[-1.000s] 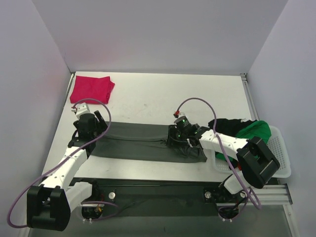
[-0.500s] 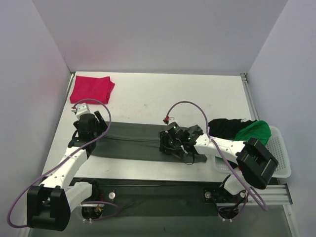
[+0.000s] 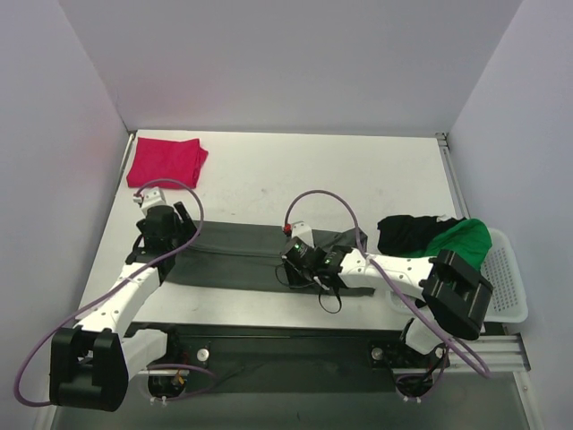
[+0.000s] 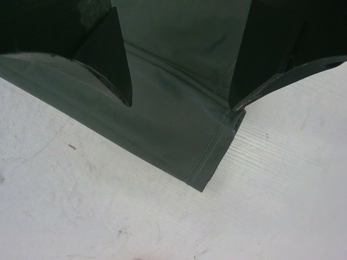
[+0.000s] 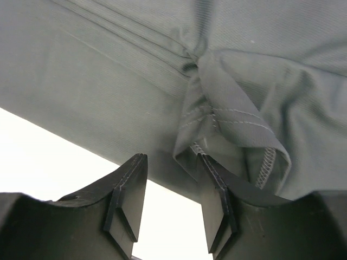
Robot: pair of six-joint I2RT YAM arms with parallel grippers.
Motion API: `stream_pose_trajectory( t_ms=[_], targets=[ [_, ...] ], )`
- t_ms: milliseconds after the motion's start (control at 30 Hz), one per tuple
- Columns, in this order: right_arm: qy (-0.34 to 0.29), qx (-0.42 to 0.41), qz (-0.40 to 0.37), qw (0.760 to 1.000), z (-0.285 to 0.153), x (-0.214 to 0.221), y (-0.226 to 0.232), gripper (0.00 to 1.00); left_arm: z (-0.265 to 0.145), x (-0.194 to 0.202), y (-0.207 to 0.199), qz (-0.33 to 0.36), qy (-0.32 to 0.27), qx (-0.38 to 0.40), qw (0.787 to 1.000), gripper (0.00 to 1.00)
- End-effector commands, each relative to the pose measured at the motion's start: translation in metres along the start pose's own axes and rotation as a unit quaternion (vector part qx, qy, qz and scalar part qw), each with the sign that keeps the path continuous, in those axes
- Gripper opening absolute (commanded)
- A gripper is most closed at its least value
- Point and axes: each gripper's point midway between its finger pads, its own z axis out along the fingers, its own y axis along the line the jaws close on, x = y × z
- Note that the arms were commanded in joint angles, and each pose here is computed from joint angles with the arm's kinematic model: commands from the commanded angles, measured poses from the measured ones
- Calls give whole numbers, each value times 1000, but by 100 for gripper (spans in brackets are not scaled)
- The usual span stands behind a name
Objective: Fold and stack the t-shirts
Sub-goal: Fold the other side of the tshirt into a rectangle
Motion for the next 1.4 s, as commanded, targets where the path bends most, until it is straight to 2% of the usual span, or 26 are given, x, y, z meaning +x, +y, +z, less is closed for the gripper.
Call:
stream_pose_trajectory(
  t_ms=[0, 233, 500, 767, 1133, 1367],
  targets=[
    [-26, 59, -9, 998, -10, -14, -19, 43, 3, -10, -14, -6, -18, 26, 999, 83],
    [-70, 47, -1, 996, -33, -31, -25, 48, 6, -7, -18, 3, -13, 24, 1000, 83],
    [-65, 35, 30, 997, -22, -38, -33, 47, 8, -7, -20, 6, -11, 24, 1000, 83],
    [-95, 26, 59, 993, -15, -55, -46, 44, 9, -4, -20, 6, -8, 25, 1000, 83],
    [-59, 64, 70, 994, 21, -42, -62, 41, 11, 4, -21, 11, 4, 26, 1000, 83],
    [-45, 57, 51, 996, 12, -27, -46, 40, 12, -2, -26, 6, -9, 34, 999, 83]
  ],
)
